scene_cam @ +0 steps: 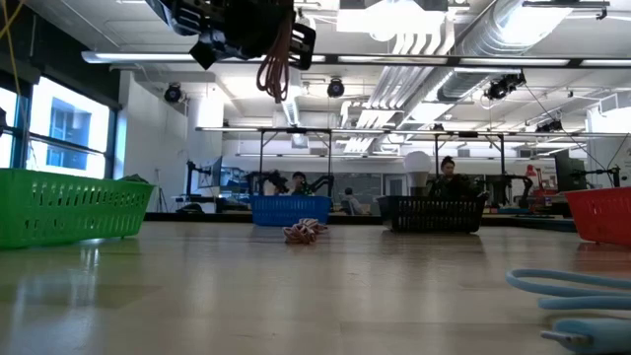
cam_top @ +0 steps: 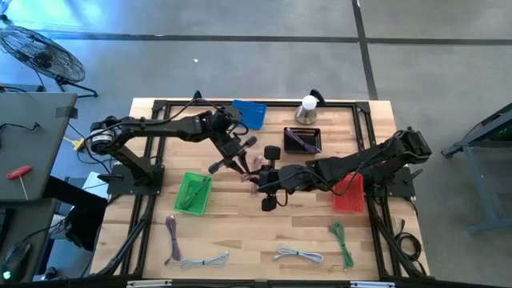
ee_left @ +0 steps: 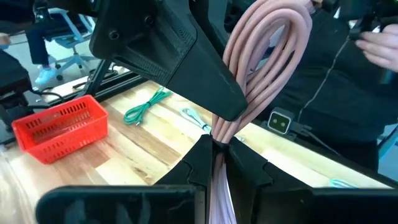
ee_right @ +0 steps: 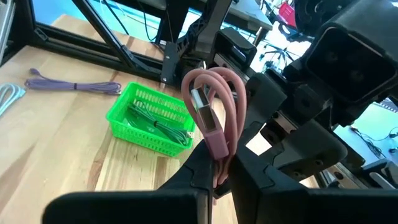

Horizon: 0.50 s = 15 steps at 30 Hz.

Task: Pick & Place USB Port
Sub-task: Put the top pink charger cable into the red bin

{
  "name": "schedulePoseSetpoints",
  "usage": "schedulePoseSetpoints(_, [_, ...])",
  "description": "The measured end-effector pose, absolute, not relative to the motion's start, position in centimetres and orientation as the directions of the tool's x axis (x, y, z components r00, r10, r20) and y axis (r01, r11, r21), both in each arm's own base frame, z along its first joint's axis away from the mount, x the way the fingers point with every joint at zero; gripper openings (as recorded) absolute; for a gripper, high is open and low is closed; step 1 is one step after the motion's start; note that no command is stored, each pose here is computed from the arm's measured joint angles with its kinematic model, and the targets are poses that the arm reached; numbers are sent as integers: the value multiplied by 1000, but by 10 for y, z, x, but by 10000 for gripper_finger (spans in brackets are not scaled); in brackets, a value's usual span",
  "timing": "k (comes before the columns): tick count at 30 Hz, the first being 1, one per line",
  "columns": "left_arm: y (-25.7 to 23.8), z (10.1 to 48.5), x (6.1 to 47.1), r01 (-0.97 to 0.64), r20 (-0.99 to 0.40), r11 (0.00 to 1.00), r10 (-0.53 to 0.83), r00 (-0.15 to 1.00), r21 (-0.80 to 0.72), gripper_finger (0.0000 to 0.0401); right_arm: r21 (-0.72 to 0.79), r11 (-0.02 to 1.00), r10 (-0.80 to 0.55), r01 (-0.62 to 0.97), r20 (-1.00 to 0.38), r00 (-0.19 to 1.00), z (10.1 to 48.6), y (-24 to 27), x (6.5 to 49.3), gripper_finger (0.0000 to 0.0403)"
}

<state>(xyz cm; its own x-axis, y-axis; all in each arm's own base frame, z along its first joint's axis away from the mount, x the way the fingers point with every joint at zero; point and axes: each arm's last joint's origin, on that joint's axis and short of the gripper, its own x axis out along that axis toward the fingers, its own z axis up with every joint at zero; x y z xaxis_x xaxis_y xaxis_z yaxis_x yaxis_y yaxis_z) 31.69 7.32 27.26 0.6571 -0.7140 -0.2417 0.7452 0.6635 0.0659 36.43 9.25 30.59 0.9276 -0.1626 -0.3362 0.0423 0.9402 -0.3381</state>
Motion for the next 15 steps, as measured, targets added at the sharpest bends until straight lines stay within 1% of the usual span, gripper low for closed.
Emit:
schedulePoseSetpoints(2, [73,272,317,743,-241,668,-716,656,40,28,-336,941,-161,41,-338,927,306,93,364,21])
schedulePoseSetpoints(6, [72,273,319,698,-252,712,-692,677,-77,40,-332,942,-162,40,-348,923,305,93,363,21])
schedulePoseSetpoints(9, [71,272,319,678,-263,729,-675,689,-92,71,-332,942,-160,37,-351,923,305,93,363,21])
schedulePoseSetpoints(13, [66,272,322,636,-286,761,-643,710,-133,127,-328,944,-148,27,-351,925,305,94,363,21])
schedulePoseSetpoints(15, [65,271,323,608,-303,784,-613,729,-124,156,-325,946,-142,22,-350,926,305,95,363,21])
